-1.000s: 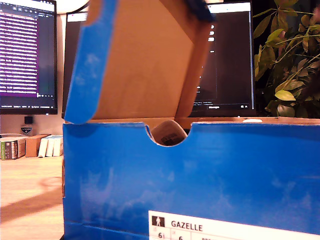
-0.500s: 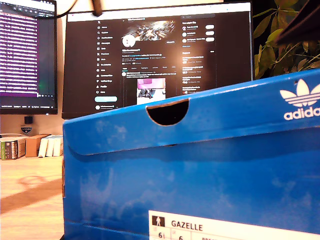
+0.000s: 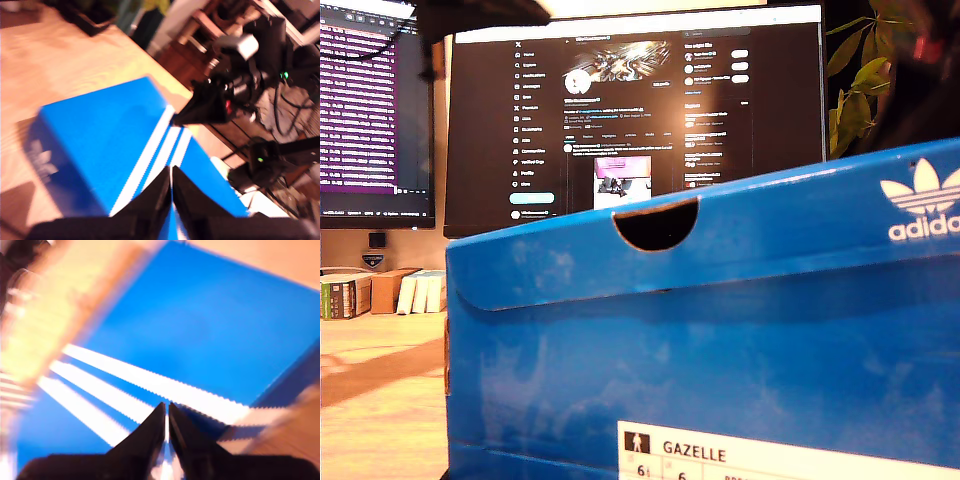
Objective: Close the blue shoebox by pushing the lid with your left arm and holding the box in place with your right arm
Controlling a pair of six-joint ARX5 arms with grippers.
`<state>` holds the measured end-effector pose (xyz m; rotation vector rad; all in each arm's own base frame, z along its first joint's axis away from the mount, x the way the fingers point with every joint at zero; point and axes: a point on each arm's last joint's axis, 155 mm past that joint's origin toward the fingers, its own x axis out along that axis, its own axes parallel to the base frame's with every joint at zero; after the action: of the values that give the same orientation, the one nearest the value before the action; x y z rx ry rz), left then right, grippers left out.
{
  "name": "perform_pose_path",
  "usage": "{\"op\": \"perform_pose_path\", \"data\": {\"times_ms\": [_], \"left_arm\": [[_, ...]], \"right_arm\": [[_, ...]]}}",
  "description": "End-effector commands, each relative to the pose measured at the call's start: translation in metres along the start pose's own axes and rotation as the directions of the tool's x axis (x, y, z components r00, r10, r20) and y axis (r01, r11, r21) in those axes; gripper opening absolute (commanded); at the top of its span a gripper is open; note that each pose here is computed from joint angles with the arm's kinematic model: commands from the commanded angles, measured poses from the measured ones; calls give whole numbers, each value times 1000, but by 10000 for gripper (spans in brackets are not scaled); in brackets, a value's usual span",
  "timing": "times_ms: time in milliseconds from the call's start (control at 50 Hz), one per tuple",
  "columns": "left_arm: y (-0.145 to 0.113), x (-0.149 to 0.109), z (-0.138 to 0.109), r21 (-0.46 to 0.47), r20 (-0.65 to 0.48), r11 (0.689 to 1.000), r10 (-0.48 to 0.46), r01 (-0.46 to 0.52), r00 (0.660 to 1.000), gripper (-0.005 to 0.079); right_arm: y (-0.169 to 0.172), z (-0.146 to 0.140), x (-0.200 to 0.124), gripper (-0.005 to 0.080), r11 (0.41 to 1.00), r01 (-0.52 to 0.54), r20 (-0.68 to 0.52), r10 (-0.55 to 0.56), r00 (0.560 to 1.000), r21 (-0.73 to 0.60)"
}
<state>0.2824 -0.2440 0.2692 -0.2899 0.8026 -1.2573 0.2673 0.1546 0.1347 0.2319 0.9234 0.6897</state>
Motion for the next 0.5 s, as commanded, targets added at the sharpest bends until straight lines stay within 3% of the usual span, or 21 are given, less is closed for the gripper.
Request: {"op": "perform_pose_path", "data": {"times_ms": [0,200,340,480], "left_arm": [[1,-3,5,19,12,1000,5,-5,1000,-19],[3,-5,6,2,19,1000,11,-11,1000,-19],[7,-10,4,3,16,999,35,-35,999,-19],[24,-20,7,61,32,981,183,-185,983,-19]], "right_arm": [[-8,-10,7,-11,999,34,-38,-35,999,-23],[-23,-18,12,-11,990,114,-73,-120,990,-78],[-16,11,6,-11,983,115,48,-109,993,-146],[-14,52,-14,-11,960,197,230,-150,961,-197]]}}
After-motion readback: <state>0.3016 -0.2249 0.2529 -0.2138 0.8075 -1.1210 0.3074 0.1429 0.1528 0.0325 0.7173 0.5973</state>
